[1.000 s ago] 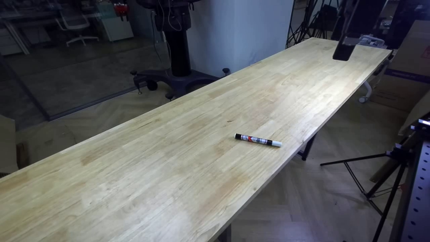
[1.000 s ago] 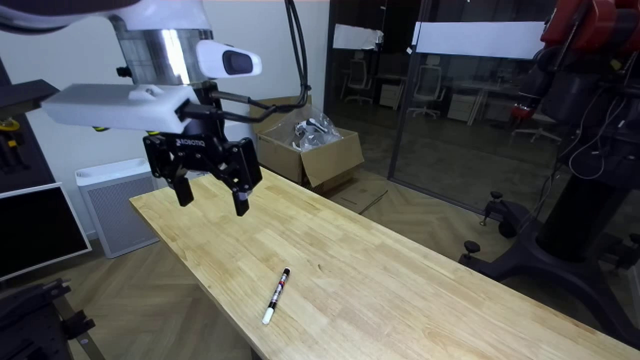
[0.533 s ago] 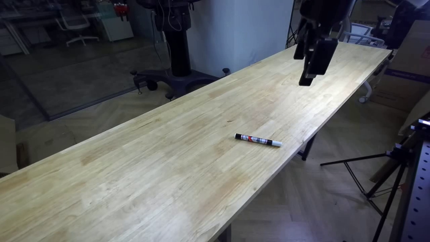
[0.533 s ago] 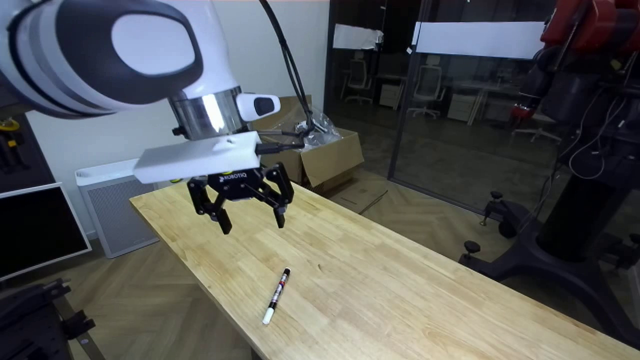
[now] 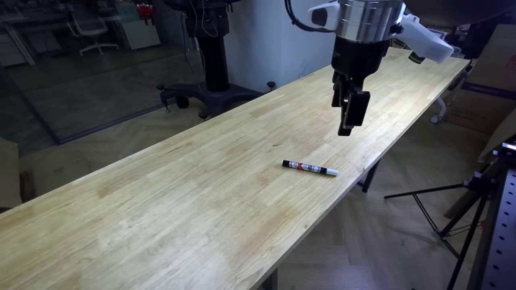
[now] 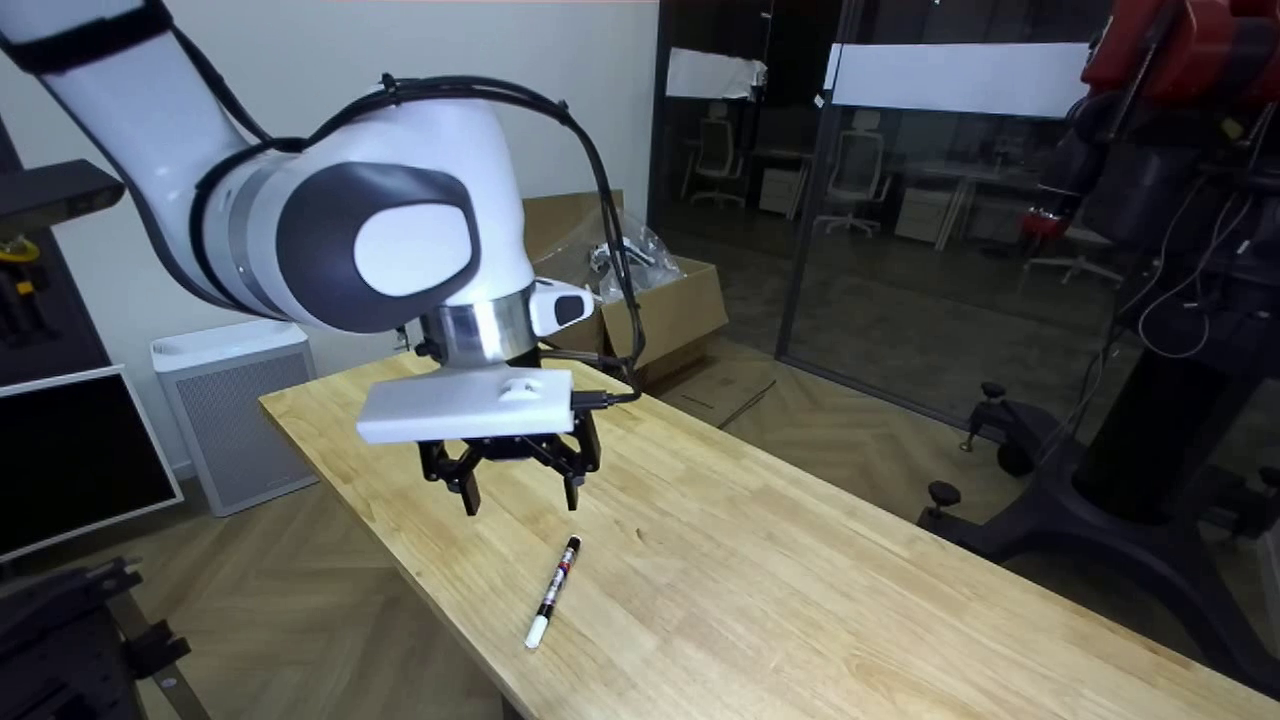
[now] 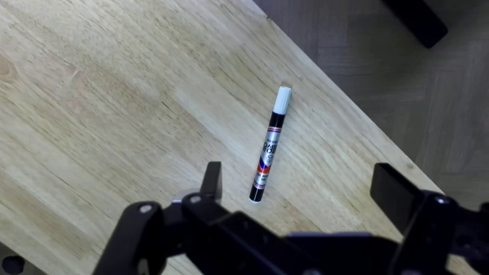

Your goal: Move the marker to the right

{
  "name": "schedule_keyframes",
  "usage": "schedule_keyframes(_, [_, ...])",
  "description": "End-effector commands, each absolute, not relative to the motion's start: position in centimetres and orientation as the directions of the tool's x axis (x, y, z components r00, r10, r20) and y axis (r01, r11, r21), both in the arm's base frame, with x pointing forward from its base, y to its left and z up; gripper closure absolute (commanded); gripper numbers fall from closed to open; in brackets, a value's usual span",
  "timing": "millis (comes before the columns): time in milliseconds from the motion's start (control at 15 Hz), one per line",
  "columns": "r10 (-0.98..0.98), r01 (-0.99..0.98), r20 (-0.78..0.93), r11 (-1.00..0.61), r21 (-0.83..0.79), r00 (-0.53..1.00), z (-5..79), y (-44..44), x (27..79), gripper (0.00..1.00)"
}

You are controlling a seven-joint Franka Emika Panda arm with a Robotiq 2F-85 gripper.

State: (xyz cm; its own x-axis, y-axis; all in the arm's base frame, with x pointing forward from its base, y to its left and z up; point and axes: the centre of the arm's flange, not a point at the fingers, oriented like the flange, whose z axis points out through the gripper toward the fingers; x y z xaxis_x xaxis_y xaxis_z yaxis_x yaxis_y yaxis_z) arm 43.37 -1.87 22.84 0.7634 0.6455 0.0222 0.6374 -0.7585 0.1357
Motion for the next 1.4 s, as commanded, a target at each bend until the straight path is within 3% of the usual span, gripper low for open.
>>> schedule_keyframes(0, [0.613, 0.599, 0.065, -0.786, 0.152, 0.787, 22.7, -2.0, 43.7, 0.00])
schedule_keyframes(400, [0.449, 0.420, 0.237, -0.893, 0.164, 0.862, 19.5, -3.6, 46.6, 0.00])
schedule_keyframes(1333, [0.450, 0.448, 0.090, -0.893, 0.041, 0.889, 8.9, -1.9, 51.2, 0.00])
